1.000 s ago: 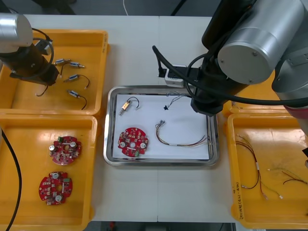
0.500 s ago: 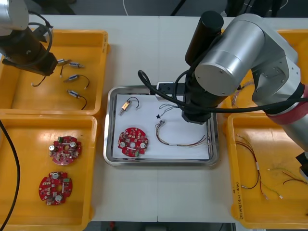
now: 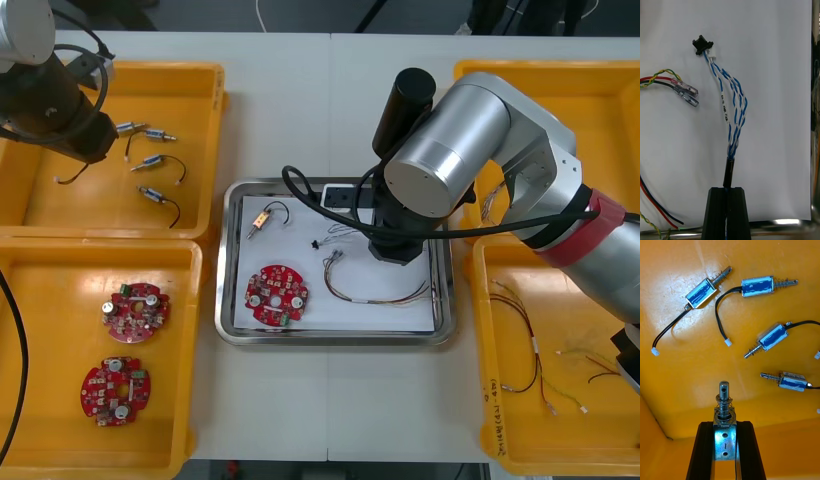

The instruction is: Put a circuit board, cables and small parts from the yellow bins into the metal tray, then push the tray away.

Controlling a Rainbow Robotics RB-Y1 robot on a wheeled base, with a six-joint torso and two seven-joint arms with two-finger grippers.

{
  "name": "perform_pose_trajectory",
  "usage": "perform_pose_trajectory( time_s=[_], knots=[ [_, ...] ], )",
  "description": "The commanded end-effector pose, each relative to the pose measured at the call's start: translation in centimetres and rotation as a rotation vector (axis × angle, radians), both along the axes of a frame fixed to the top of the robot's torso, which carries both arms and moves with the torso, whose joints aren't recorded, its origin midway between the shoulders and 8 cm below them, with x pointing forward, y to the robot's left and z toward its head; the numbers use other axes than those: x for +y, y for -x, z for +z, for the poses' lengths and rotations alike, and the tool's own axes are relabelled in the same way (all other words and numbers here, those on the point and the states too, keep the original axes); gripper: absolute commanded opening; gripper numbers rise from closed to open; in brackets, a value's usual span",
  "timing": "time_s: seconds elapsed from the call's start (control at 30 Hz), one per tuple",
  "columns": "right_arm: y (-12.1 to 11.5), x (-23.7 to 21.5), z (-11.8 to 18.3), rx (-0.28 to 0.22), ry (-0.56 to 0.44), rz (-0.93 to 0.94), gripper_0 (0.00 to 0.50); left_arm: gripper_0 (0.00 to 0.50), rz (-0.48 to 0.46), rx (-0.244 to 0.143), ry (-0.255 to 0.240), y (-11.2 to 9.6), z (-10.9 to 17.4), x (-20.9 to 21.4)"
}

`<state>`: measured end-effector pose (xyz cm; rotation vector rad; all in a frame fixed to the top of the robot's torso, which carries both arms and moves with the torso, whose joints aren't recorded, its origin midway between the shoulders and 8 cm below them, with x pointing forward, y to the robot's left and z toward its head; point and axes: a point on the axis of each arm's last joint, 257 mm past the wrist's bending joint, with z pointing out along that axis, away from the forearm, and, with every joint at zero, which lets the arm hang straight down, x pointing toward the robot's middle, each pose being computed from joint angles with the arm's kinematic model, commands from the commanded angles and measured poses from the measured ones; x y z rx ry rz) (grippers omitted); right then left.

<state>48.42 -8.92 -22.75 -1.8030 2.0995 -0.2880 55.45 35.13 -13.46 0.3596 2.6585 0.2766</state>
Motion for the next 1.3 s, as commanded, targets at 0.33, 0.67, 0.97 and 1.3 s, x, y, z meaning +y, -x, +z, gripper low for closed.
perform_pose_trajectory(
  time_s=[0.33, 0.67, 0.97, 1.3],
  knots=[
    [-1.9, 1.4, 0.8, -0.065, 0.020, 0.076, 0.000, 0.000, 0.091, -0.039, 0.034, 1.6, 2.4, 0.0],
    [-2.5, 0.6, 0.6, -0.074, 0.041, 0.067, 0.170, 0.000, 0.103, -0.049, 0.050, 2.3, 3.4, -1.3],
    [-2.4, 0.8, 0.9, -0.077, 0.034, 0.064, 0.500, 0.000, 0.122, -0.086, 0.080, 2.2, 4.1, -3.2],
    [-2.1, 1.3, 2.4, -0.096, 0.021, 0.073, 0.500, 0.000, 0.134, -0.105, 0.142, 2.2, 4.1, -6.3]
  ],
)
